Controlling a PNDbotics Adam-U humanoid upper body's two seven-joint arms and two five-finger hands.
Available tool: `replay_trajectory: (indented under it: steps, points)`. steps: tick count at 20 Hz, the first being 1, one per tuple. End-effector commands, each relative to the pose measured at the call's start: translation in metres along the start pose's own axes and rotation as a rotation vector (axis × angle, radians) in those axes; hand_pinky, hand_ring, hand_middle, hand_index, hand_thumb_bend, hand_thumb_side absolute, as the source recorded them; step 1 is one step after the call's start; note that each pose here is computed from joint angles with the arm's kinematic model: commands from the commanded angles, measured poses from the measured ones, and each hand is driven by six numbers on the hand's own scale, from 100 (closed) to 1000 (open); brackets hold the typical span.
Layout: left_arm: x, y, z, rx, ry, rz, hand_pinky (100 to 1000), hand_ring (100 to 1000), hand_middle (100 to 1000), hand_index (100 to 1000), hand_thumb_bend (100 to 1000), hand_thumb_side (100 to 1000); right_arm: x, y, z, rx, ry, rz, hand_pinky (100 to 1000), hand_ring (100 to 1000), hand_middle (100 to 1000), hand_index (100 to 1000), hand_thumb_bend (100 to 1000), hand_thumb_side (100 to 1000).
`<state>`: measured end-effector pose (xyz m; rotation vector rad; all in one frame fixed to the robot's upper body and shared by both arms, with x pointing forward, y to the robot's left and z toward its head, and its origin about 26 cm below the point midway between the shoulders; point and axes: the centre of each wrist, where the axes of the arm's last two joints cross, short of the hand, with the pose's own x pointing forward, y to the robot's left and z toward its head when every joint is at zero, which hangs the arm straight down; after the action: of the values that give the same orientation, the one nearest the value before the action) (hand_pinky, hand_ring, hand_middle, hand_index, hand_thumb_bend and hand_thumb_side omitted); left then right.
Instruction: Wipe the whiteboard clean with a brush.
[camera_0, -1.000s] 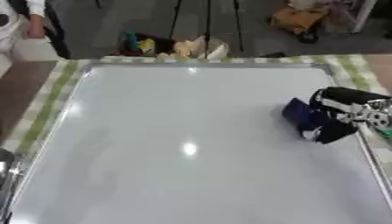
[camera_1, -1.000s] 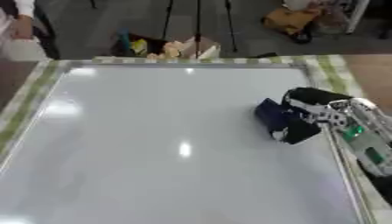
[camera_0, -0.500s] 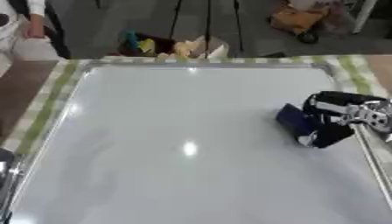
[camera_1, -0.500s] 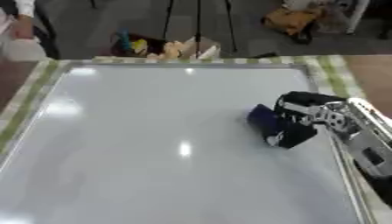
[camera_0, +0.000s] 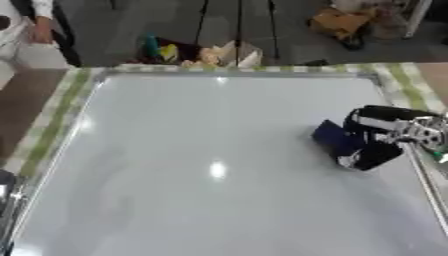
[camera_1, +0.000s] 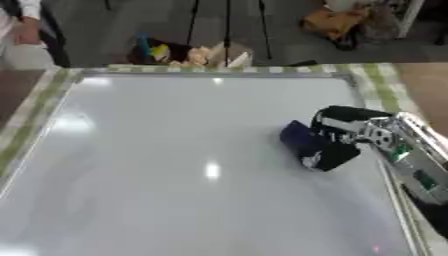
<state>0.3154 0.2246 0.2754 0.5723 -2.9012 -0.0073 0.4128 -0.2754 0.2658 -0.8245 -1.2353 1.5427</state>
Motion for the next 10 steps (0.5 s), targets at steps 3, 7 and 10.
replay_trajectory:
  steps: [3, 7, 10]
  points:
    - [0.005, 0.002, -0.007, 0.01, -0.029, 0.005, 699, 825, 756, 768, 215, 978, -0.021, -0.006, 0.004, -0.042, 0.097, -0.011, 517, 531, 290, 373, 100, 348]
    - [0.005, 0.002, -0.007, 0.01, -0.03, 0.004, 699, 825, 756, 768, 215, 978, -0.031, -0.004, 0.004, -0.058, 0.142, -0.014, 520, 532, 289, 372, 100, 343]
    - [0.005, 0.002, -0.007, 0.009, -0.029, 0.003, 699, 826, 756, 768, 215, 979, -0.037, -0.004, 0.005, -0.073, 0.169, -0.016, 518, 531, 287, 371, 100, 343]
